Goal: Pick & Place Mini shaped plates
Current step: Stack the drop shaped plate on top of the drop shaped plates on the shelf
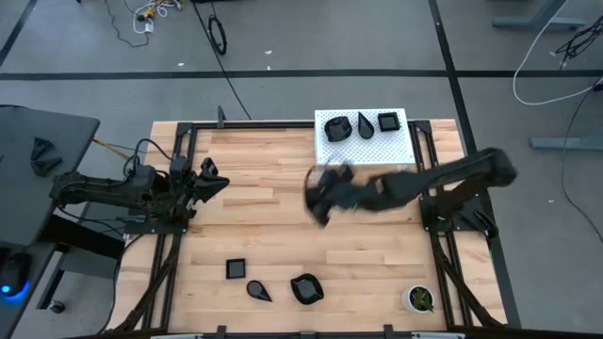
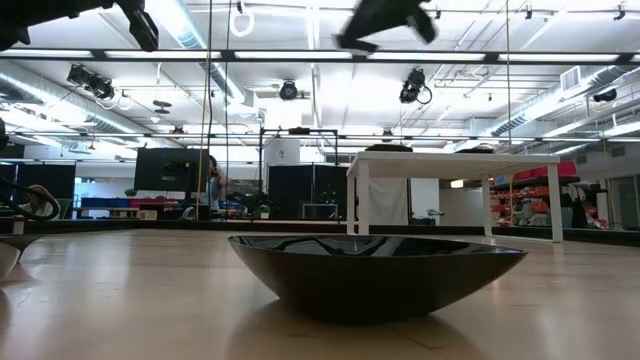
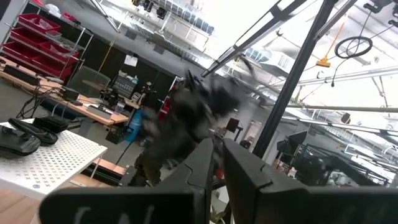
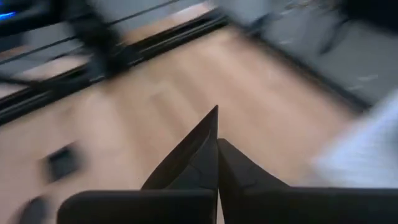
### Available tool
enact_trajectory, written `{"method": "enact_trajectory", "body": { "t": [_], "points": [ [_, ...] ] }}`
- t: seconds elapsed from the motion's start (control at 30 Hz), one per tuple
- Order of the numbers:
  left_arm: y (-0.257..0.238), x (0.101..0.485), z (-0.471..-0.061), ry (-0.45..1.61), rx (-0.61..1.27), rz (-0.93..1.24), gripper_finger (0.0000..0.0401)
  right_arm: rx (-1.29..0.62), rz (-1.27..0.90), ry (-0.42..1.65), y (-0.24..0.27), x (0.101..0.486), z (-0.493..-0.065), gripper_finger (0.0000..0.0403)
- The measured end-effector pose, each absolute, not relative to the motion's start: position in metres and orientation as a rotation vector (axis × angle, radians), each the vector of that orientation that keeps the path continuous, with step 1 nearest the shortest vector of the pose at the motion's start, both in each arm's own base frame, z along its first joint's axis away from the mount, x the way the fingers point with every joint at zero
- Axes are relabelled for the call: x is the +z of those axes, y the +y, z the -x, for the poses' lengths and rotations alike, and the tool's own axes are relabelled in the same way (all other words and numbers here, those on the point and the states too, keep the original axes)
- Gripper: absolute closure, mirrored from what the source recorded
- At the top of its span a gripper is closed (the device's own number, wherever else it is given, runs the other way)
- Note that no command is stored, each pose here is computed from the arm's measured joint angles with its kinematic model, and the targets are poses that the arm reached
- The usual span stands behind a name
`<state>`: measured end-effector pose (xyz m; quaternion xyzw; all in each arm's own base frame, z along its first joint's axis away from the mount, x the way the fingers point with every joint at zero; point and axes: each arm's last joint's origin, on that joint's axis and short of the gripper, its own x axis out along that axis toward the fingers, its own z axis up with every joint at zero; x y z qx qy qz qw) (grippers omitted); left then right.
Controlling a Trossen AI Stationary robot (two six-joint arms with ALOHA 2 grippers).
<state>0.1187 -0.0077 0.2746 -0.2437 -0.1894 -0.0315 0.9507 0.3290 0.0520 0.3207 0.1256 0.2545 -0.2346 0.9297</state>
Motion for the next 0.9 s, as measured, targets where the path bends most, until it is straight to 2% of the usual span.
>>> {"method": "enact_trajectory", "body": {
  "t": [0.17, 0.33, 0.57, 0.67, 0.9],
  "points": [
    [-0.008, 0.275, -0.119, -0.385, -0.064, 0.496, 0.036, -0.697, -0.221, 0.567, -0.017, 0.356, -0.275, 0.0403],
    [-0.008, 0.275, -0.119, -0.385, -0.064, 0.496, 0.036, -0.912, -0.194, 0.664, -0.088, 0.348, -0.238, 0.0403],
    [-0.008, 0.275, -0.119, -0.385, -0.064, 0.496, 0.036, -0.971, -0.221, 0.729, -0.162, 0.312, -0.213, 0.0403],
    [-0.008, 0.274, -0.119, -0.384, -0.064, 0.496, 0.036, -1.0, -0.24, 0.706, -0.176, 0.309, -0.205, 0.0403],
    [-0.008, 0.275, -0.119, -0.385, -0.064, 0.496, 0.036, -0.906, -0.275, 0.673, -0.186, 0.296, -0.201, 0.0403]
  ]
}}
